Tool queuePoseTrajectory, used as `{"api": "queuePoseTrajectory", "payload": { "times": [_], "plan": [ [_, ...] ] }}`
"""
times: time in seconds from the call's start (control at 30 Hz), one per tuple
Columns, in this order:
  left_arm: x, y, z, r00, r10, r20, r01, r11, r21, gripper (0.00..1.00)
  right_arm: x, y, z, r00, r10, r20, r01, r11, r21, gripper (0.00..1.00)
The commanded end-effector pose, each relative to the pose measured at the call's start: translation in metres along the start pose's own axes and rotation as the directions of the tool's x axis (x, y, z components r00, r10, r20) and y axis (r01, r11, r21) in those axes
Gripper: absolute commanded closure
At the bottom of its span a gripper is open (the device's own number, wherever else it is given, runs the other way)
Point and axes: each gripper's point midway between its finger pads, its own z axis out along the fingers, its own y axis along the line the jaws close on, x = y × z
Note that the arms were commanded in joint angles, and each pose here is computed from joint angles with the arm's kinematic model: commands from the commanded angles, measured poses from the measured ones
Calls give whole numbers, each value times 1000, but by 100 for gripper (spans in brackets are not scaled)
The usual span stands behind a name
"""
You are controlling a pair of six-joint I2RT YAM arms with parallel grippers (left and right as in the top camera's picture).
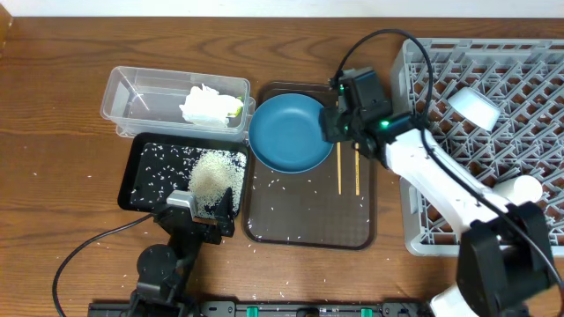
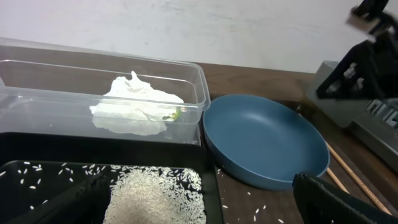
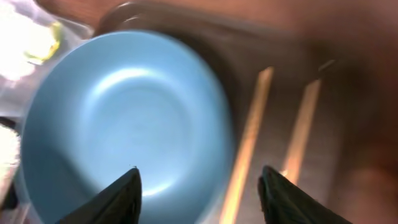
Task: Sort waste into correct bins and load items into the dishwasher rack
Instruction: 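Reach the right gripper to the teal plate rim and grasp it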
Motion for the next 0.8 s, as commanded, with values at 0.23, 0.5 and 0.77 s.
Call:
{"api": "queuePoseTrajectory", "payload": {
  "times": [0.23, 0.5, 0.77],
  "plan": [
    [13, 0, 2, 999, -9, -30, 10, 1000, 10, 4, 46, -14, 54, 938, 301, -170, -296, 954, 58, 79],
    [13, 0, 2, 999, -10, -30, 10, 1000, 10, 4, 37, -11, 45, 952, 260, -163, -263, 965, 8, 81],
    [13, 0, 2, 999, -10, -30, 10, 1000, 10, 4, 16, -14, -3, 984, 156, -89, -156, 988, 10, 57]
  ]
}}
